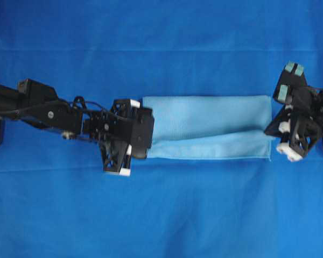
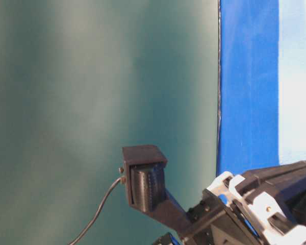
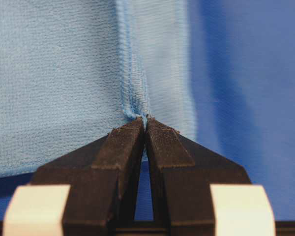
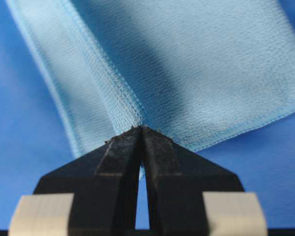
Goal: Fold the light blue towel.
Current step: 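Pull both held corners toward the near edge, folding the towel in half, then release the corners and raise both grippers back toward the far edge, then grasp the folded towel's far corners with both grippers, then lift the right end with the right gripper and fold it over toward the left gripper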
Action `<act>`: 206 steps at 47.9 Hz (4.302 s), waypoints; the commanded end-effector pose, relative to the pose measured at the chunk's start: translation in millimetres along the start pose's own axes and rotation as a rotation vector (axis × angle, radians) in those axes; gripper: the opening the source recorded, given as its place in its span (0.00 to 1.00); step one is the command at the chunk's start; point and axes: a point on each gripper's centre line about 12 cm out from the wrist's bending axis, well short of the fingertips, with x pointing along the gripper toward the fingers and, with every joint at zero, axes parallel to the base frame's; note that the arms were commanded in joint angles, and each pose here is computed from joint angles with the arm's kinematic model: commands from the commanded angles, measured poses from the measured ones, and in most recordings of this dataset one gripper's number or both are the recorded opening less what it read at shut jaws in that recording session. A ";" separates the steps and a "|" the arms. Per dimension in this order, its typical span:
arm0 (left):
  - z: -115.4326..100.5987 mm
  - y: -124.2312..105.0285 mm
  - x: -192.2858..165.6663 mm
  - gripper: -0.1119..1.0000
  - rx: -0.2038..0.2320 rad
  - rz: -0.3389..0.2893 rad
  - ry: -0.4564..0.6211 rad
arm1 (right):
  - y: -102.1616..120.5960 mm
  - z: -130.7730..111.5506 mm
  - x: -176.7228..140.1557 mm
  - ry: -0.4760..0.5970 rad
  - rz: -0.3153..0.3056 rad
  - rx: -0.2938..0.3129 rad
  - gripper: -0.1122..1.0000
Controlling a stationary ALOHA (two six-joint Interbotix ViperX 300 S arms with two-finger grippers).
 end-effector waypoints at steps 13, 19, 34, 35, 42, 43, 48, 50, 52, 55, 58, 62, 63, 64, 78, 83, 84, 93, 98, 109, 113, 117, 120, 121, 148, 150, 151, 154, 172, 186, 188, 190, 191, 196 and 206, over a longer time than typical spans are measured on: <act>9.9 -2.3 -7.0 0.12 0.005 -0.003 -0.033 | 11.5 7.3 -0.2 -0.059 0.050 -0.020 0.12; 10.7 -2.8 -6.6 0.12 0.008 -0.004 -0.034 | 11.6 6.8 3.3 -0.045 0.043 -0.021 0.12; 20.4 1.0 -8.8 0.17 0.004 0.004 -0.064 | 13.2 9.8 8.6 -0.031 0.033 -0.024 0.23; 20.9 1.0 -9.3 0.21 0.006 0.004 -0.066 | 13.2 9.8 8.6 -0.031 0.033 -0.024 0.29; 30.5 2.4 -21.2 0.59 0.046 0.010 -0.099 | 14.5 12.0 5.7 -0.041 0.038 -0.031 0.66; 31.5 2.5 -23.0 0.65 0.052 0.011 -0.104 | 14.7 12.3 4.9 -0.043 0.040 -0.033 0.69; 37.0 5.4 -29.9 0.84 0.074 0.020 -0.126 | 16.3 15.8 -1.3 -0.066 0.046 -0.059 0.66; 37.3 7.9 -30.4 0.82 0.076 0.025 -0.128 | 16.2 17.4 -4.3 -0.077 0.045 -0.078 0.65; 37.8 12.3 -30.5 0.79 0.072 0.033 -0.130 | 15.0 20.1 -7.1 -0.093 0.042 -0.086 0.65; 38.2 22.9 -29.6 0.78 0.059 0.054 -0.131 | 10.0 24.1 -10.0 -0.116 0.027 -0.097 0.65; 38.5 34.1 -29.8 0.77 0.044 0.075 -0.133 | -0.9 28.3 -11.5 -0.137 -0.009 -0.093 0.65; 37.6 51.0 -30.3 0.77 0.018 0.107 -0.135 | -16.6 35.9 -12.2 -0.157 -0.063 -0.072 0.65; 36.2 55.2 -30.2 0.77 0.011 0.115 -0.133 | -21.8 38.4 -12.5 -0.163 -0.081 -0.065 0.65; 35.7 59.5 -30.6 0.77 0.004 0.123 -0.134 | -25.0 39.9 -12.5 -0.165 -0.092 -0.060 0.65; 22.1 90.7 -21.8 0.77 -0.042 0.182 -0.121 | -55.1 44.4 -0.1 -0.124 -0.198 -0.031 0.65; 15.7 97.9 -16.5 0.77 -0.047 0.196 -0.115 | -63.8 43.9 7.3 -0.106 -0.220 -0.019 0.65; 14.1 99.1 -15.0 0.77 -0.046 0.198 -0.113 | -65.2 43.6 9.1 -0.102 -0.222 -0.017 0.65; -4.4 111.0 0.3 0.77 -0.067 0.215 -0.076 | -77.3 38.9 22.0 -0.061 -0.248 0.000 0.65; -13.5 117.2 7.3 0.77 -0.080 0.224 -0.059 | -82.8 36.2 27.7 -0.043 -0.257 0.013 0.65; -20.0 118.5 9.8 0.73 -0.101 0.222 -0.036 | -84.6 34.9 33.0 -0.031 -0.257 0.011 0.64; -21.4 117.4 10.1 0.69 -0.113 0.218 -0.025 | -84.0 34.6 33.1 -0.029 -0.257 0.004 0.63; -21.3 114.3 11.4 0.56 -0.107 0.207 -0.006 | -82.1 34.3 33.6 -0.024 -0.254 -0.003 0.56; -21.4 111.1 12.6 0.42 -0.096 0.197 0.011 | -80.0 34.1 33.8 -0.024 -0.249 -0.014 0.44; -21.3 110.5 12.8 0.35 -0.093 0.195 0.015 | -79.2 33.1 34.3 -0.020 -0.248 -0.016 0.39; 3.9 109.0 -9.4 0.11 -0.139 0.191 -0.008 | -71.9 41.3 22.8 -0.053 -0.241 -0.022 0.11; 9.8 107.2 -16.5 0.11 -0.137 0.188 -0.016 | -70.6 44.6 16.9 -0.061 -0.246 -0.021 0.11; 14.2 106.8 -21.4 0.11 -0.135 0.188 -0.024 | -69.6 47.4 12.9 -0.070 -0.247 -0.021 0.11; 27.5 103.4 -36.8 0.11 -0.126 0.185 -0.045 | -66.3 54.2 -1.2 -0.089 -0.257 -0.021 0.11; 75.6 103.2 -100.1 0.11 -0.068 0.209 -0.168 | -48.2 78.4 -88.2 -0.299 -0.258 -0.022 0.11; 85.1 114.4 -107.9 0.11 -0.074 0.227 -0.166 | -45.8 76.9 -104.7 -0.349 -0.251 -0.021 0.11; 85.6 113.9 -108.0 0.11 -0.075 0.226 -0.166 | -46.0 77.3 -103.4 -0.346 -0.252 -0.023 0.11; 85.4 112.7 -107.5 0.11 -0.078 0.223 -0.165 | -46.4 77.5 -101.8 -0.340 -0.255 -0.024 0.11; 85.4 112.7 -107.5 0.11 -0.082 0.223 -0.166 | -46.7 77.4 -101.1 -0.336 -0.258 -0.026 0.11; 85.5 108.3 -106.9 0.11 -0.112 0.211 -0.168 | -49.1 81.5 -97.9 -0.337 -0.278 -0.044 0.11; 97.6 74.0 -98.3 0.11 -0.071 0.140 -0.182 | -56.5 102.7 -98.8 -0.381 -0.333 -0.089 0.11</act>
